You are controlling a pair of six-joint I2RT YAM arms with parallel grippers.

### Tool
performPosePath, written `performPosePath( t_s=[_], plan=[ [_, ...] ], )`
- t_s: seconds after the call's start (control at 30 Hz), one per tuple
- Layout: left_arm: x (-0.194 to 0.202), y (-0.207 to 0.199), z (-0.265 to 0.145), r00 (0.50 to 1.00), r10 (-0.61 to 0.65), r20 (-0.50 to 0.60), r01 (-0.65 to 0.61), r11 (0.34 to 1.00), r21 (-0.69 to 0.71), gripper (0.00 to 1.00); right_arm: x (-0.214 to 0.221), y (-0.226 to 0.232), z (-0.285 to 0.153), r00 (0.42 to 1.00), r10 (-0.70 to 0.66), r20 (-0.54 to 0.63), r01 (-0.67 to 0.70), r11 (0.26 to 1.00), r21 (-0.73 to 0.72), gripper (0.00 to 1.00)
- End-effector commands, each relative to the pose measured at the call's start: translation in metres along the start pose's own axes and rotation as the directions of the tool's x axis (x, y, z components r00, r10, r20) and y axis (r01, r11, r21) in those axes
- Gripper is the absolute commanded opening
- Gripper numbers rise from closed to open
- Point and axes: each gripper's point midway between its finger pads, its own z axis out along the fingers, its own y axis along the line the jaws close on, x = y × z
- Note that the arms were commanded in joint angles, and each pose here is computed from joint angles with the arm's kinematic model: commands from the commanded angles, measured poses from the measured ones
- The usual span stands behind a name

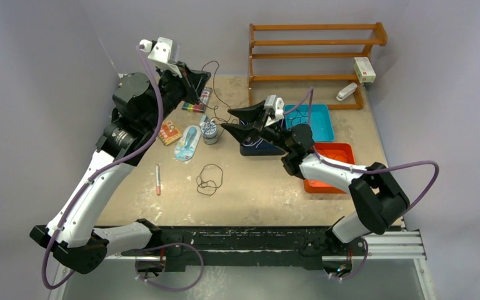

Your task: Untangle the cables

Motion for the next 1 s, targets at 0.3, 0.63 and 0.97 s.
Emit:
performPosePath(
  t_s=[0.3,0.63,0.97],
  plan=[
    [-0.013,-0.008,0.000,0.998,-0.022,0.053,0.020,0.999,0.029,0.00,-0.032,0.011,0.014,0.996,-0.022,0.087,0.028,0.997,-0.065,0.33],
    [-0.006,-0.004,-0.001,0.999,-0.026,0.042,0.025,1.000,0.013,0.00,-0.031,0.002,0.007,0.998,0.011,0.057,-0.012,1.000,0.013,0.00],
    [0.010,0.002,-0.002,0.999,-0.031,0.012,0.031,0.999,-0.007,0.23,-0.057,-0.035,-0.019,0.999,-0.036,0.031,0.025,0.949,0.315,0.00]
  ],
)
